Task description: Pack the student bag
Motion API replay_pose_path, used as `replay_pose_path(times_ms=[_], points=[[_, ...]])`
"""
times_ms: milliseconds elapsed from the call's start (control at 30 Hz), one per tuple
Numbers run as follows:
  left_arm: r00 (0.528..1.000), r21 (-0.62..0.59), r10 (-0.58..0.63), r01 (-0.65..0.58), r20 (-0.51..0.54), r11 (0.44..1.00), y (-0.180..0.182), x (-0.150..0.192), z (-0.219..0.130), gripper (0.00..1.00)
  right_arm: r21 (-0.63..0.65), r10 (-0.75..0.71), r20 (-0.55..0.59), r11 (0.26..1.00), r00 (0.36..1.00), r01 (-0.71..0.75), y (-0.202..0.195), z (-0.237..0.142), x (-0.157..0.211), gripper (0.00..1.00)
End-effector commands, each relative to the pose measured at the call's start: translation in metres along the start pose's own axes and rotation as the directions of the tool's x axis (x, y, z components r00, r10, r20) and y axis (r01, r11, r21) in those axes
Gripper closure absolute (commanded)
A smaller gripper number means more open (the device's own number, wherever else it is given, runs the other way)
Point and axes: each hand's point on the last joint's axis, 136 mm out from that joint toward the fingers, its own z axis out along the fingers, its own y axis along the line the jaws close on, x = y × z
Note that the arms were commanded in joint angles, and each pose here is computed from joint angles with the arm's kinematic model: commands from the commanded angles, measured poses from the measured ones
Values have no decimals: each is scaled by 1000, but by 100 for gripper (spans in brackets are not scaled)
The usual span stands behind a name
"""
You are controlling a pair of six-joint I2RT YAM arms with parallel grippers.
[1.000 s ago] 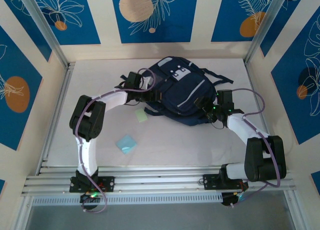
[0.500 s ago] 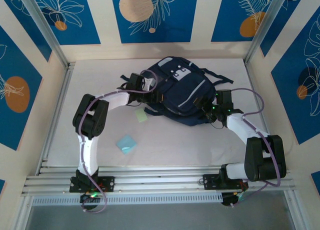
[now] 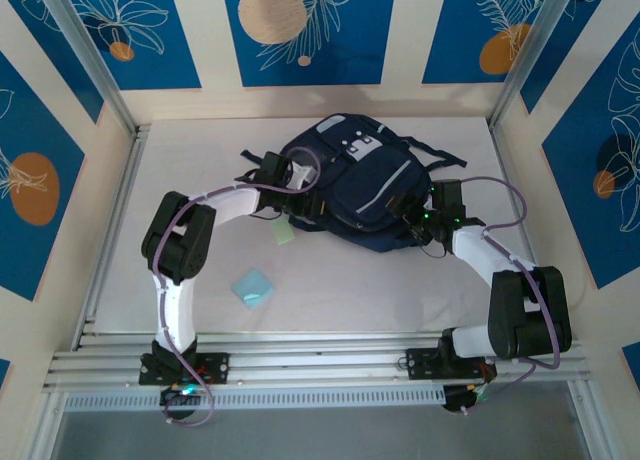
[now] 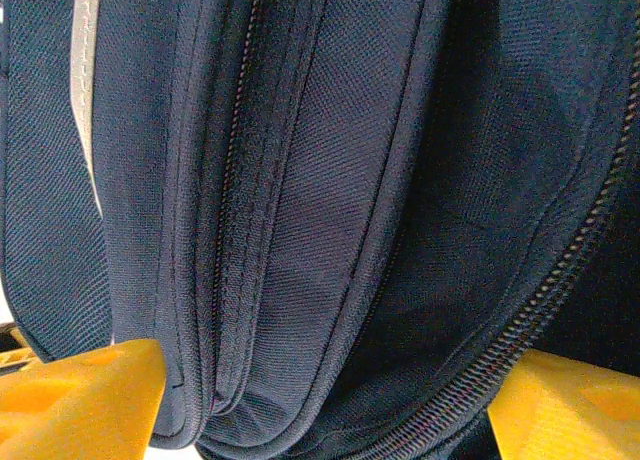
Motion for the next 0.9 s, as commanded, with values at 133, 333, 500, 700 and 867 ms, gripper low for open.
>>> replay_pose_path(times_ms=[133,333,500,700,867], points=[[992,-69,127,-128,-22,989,1,-11,-2,92,-2,2,-25,1000,1000,-2,2,5,6,17],[985,-150,154,-165,-83,975,15,4,-5,100,28,20,-34,999,999,-19,-4,10,9,18],[957,-171,238,-266,-167,949,4,29,-1,100,34,33,-55,999,998,-32,-5,20,13,20],[958,-195,240,-268,-158,943,9,28,13,74,31,15,-69,999,997,-13,1,25,15,20],[965,-227,231,-254,-124,940,18,12,23,66,34,20,-66,999,998,-17,0,25,15,19]])
